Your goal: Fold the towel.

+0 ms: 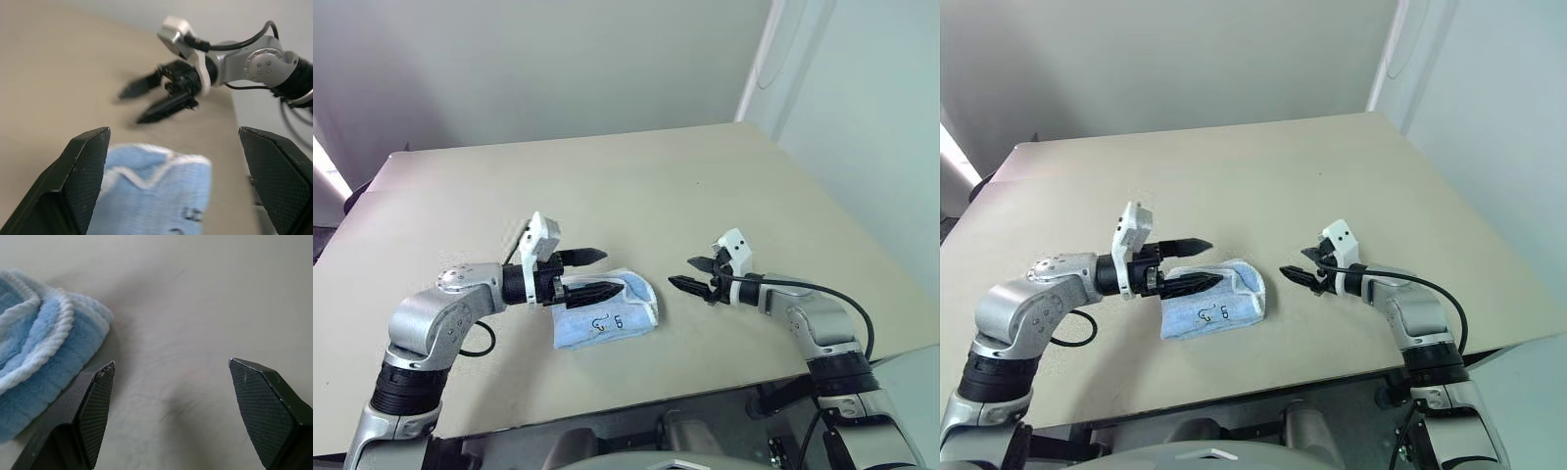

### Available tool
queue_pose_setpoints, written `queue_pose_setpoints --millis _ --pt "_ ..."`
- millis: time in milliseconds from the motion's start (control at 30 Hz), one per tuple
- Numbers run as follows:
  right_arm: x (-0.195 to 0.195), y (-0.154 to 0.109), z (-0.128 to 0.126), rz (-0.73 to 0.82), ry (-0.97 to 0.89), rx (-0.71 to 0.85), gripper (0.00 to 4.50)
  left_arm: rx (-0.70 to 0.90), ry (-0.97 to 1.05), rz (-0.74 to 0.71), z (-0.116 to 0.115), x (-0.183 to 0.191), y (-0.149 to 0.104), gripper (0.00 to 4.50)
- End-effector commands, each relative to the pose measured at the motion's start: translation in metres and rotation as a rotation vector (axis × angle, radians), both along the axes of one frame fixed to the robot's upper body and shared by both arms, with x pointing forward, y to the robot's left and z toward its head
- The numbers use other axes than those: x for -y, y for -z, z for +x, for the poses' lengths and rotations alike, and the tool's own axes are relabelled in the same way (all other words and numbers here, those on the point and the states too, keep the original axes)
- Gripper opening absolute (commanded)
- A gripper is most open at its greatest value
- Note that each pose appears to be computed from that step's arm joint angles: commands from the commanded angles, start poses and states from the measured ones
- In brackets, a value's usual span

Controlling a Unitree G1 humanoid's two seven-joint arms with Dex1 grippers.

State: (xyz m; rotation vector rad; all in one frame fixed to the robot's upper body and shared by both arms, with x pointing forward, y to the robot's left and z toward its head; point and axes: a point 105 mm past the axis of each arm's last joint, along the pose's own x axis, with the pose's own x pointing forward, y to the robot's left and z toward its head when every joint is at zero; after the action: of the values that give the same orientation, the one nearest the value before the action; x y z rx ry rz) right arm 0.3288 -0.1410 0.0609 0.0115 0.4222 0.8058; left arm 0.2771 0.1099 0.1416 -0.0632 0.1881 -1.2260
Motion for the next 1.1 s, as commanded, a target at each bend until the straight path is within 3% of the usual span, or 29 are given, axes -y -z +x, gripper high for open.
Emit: queue_pose_setpoints --millis 33,133,433,533,800,900,1100 --pt "0.002 -0.016 0.008 0.016 0.017 0.065 3.89 0.037 0.008 0.022 0.007 0.001 0.014 4.45" --pt "0.003 -0.018 0.009 0.022 0.025 0.070 3.89 0.039 0.044 0.007 0.006 0.011 0.024 4.45" --pt "0.008 -0.025 0.013 0.030 0.058 0.089 3.89 0.027 0.112 0.194 -0.003 0.025 0.105 4.45" --pt "0.010 -0.026 0.011 0.026 0.056 0.085 3.89 0.033 0.078 0.182 0.004 0.029 0.118 4.45" --pt "0.000 -0.029 0.001 0.083 -0.009 0.021 3.89 0.068 0.039 0.015 0.014 0.039 0.089 4.45" --pt "-0.010 -0.027 -0.010 0.125 -0.081 -0.042 4.47 0.061 0.082 -0.025 0.004 0.033 0.071 4.47" --pt "-0.020 -0.025 -0.019 0.262 -0.133 -0.305 4.49 0.047 0.149 0.017 -0.021 0.008 0.050 4.47"
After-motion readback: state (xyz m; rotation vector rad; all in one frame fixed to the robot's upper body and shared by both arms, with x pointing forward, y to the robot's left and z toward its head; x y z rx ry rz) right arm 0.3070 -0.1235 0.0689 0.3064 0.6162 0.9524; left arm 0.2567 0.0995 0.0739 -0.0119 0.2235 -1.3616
